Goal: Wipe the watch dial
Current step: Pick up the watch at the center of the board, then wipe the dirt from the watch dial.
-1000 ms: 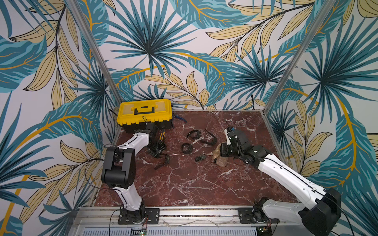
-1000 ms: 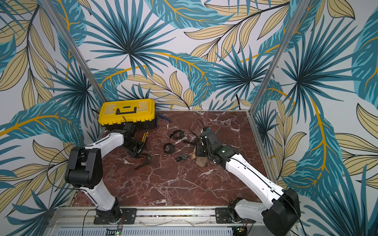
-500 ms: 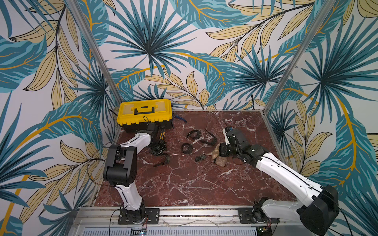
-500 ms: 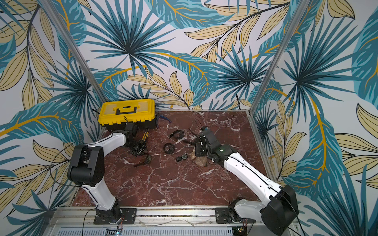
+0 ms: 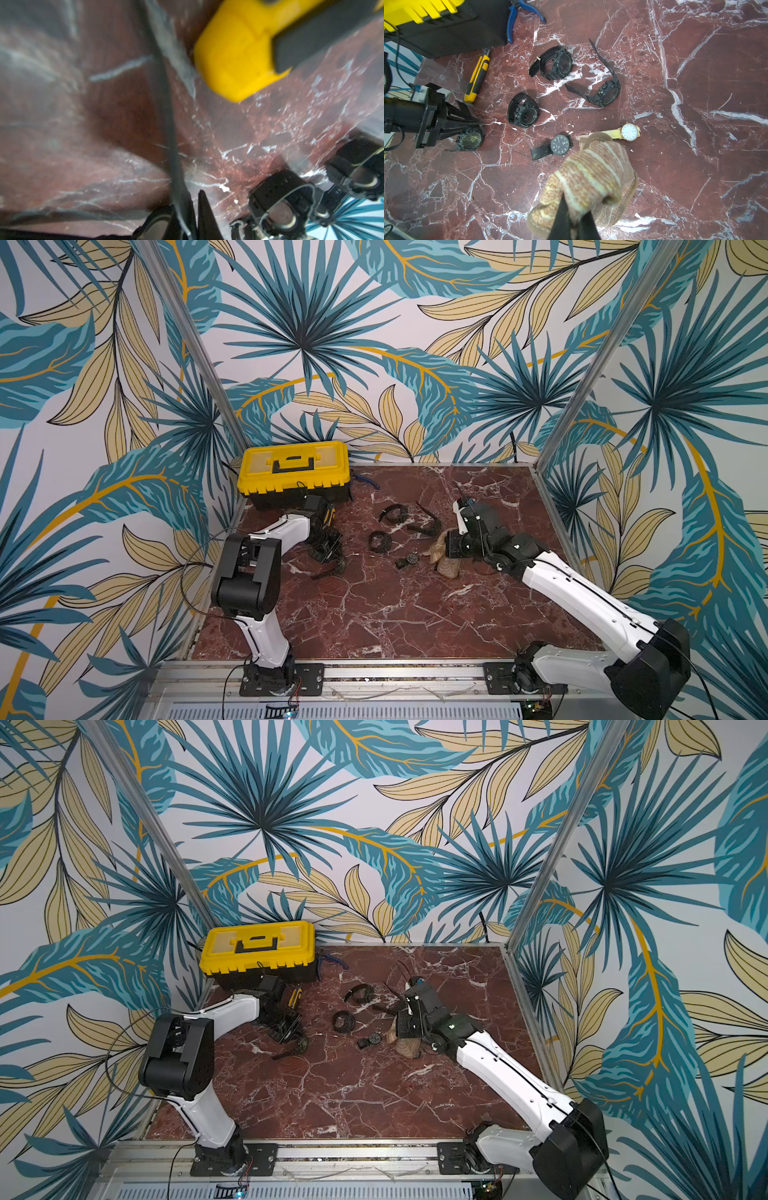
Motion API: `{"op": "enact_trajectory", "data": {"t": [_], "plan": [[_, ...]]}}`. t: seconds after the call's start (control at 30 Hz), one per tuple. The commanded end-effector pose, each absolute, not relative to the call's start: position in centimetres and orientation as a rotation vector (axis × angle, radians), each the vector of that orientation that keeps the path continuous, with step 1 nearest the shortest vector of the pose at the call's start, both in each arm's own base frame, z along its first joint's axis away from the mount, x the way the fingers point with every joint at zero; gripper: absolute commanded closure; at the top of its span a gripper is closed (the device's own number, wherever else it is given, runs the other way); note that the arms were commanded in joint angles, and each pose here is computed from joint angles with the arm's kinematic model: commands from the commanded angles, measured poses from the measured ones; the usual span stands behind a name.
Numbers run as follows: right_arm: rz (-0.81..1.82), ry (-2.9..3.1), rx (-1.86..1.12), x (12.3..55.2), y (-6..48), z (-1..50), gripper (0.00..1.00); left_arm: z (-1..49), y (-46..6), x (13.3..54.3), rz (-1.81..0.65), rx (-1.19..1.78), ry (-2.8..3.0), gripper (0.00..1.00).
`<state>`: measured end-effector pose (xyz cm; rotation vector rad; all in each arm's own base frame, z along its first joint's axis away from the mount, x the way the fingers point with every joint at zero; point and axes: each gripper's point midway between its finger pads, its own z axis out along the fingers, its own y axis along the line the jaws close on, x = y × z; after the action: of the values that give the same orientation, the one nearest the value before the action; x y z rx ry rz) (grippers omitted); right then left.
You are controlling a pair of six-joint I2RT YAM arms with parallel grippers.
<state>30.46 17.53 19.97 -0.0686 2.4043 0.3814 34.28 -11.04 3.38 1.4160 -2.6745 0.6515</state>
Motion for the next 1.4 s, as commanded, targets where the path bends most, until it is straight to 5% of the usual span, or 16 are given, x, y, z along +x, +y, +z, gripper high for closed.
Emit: {"op": "enact_trajectory", "data": {"t": [0.0,0.23,0.73,1.07,1.37], "plan": [[0.410,2.387,-0.067,30.1,17.6,20.4,1.00,2.7,-11.3,33.3,0.652,1.396,-2.674,0.97],[0.474,2.391,-0.070,29.8,18.5,20.7,1.00,6.4,-12.8,33.0,0.850,1.339,-2.710,1.00],[0.668,2.226,-0.388,28.0,27.1,24.6,1.00,23.0,-19.7,32.8,1.591,0.984,-2.795,1.00],[0.786,2.131,-0.565,27.2,33.3,27.3,1.00,27.9,-25.3,31.9,1.720,0.720,-2.849,1.00],[0.728,2.159,-0.461,28.9,33.3,26.3,1.00,29.6,-27.4,31.3,1.760,0.643,-2.852,1.00]]}}
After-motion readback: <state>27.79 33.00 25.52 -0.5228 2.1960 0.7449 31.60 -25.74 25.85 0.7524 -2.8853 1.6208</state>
